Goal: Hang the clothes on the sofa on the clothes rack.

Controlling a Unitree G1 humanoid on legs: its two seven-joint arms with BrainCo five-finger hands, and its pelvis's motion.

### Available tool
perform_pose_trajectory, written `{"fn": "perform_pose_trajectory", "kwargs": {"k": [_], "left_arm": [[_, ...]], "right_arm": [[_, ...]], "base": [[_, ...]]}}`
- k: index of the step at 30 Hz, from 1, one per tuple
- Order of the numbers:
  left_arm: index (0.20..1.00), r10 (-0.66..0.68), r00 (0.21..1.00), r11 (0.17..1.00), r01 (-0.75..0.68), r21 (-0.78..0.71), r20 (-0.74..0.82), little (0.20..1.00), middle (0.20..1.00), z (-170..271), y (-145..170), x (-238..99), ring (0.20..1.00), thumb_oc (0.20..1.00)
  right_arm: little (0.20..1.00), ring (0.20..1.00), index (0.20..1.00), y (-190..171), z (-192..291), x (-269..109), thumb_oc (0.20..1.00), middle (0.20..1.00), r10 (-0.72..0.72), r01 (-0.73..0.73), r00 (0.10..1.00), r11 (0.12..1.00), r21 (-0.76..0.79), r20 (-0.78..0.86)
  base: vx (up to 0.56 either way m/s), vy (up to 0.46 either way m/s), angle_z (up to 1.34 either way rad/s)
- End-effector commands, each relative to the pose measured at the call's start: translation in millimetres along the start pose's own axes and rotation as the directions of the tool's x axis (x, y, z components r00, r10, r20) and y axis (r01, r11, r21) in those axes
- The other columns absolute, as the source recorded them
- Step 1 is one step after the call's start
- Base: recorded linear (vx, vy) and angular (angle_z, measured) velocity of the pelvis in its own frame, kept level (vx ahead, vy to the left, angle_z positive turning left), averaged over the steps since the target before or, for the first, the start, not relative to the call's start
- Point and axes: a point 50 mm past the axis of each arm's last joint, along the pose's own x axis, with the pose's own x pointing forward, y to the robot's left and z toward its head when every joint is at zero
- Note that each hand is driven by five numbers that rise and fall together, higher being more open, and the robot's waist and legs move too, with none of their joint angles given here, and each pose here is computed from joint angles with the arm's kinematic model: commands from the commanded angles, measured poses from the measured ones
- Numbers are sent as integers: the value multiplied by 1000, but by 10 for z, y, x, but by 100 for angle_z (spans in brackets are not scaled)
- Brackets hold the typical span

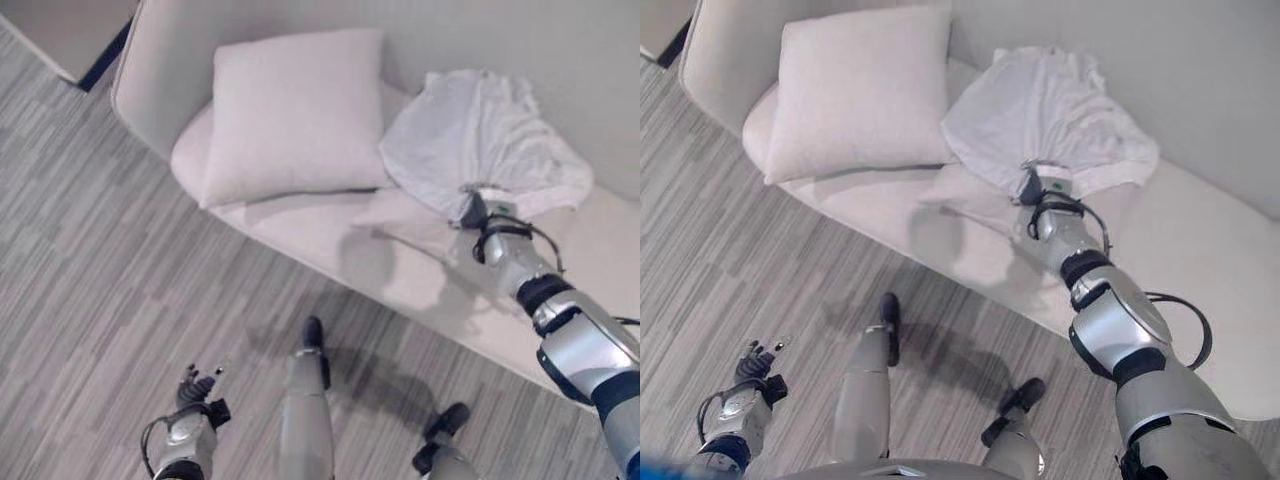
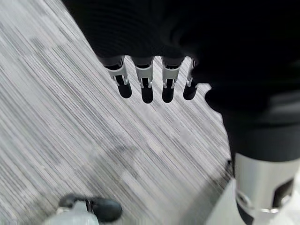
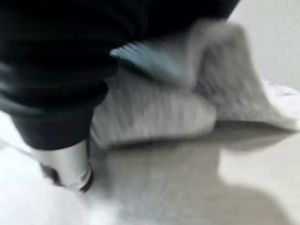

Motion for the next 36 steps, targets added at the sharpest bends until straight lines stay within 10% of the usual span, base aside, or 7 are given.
{"fn": "perform_pose_trajectory", "kwargs": {"k": [1, 21, 23, 36], "left_arm": [[1000, 45, 998, 993, -40, 107, -51, 1000, 1000, -186, 252, -55, 1000, 1000], [1000, 138, 945, 979, -84, 188, -298, 1000, 1000, -935, 515, -415, 1000, 1000], [1000, 139, 934, 974, -69, 215, -330, 1000, 1000, -1033, 523, -478, 1000, 1000], [1000, 62, 968, 973, -4, 230, -243, 1000, 1000, -846, 283, -361, 1000, 1000]], "right_arm": [[200, 200, 200, 116, -113, -112, 200, 200, 58, -58, 998, 998, -14, 19], [200, 200, 200, 741, -406, -673, 200, 200, 258, -259, 966, 966, -8, -3], [1000, 1000, 1000, 705, -439, -666, 1000, 1000, 211, -211, 977, 977, -13, -20], [1000, 1000, 1000, 551, -427, -363, 1000, 1000, 110, -127, 980, 988, -92, -164]], "base": [[12, -91, -29], [58, -23, -12], [53, 38, 1], [-17, 31, 9]]}}
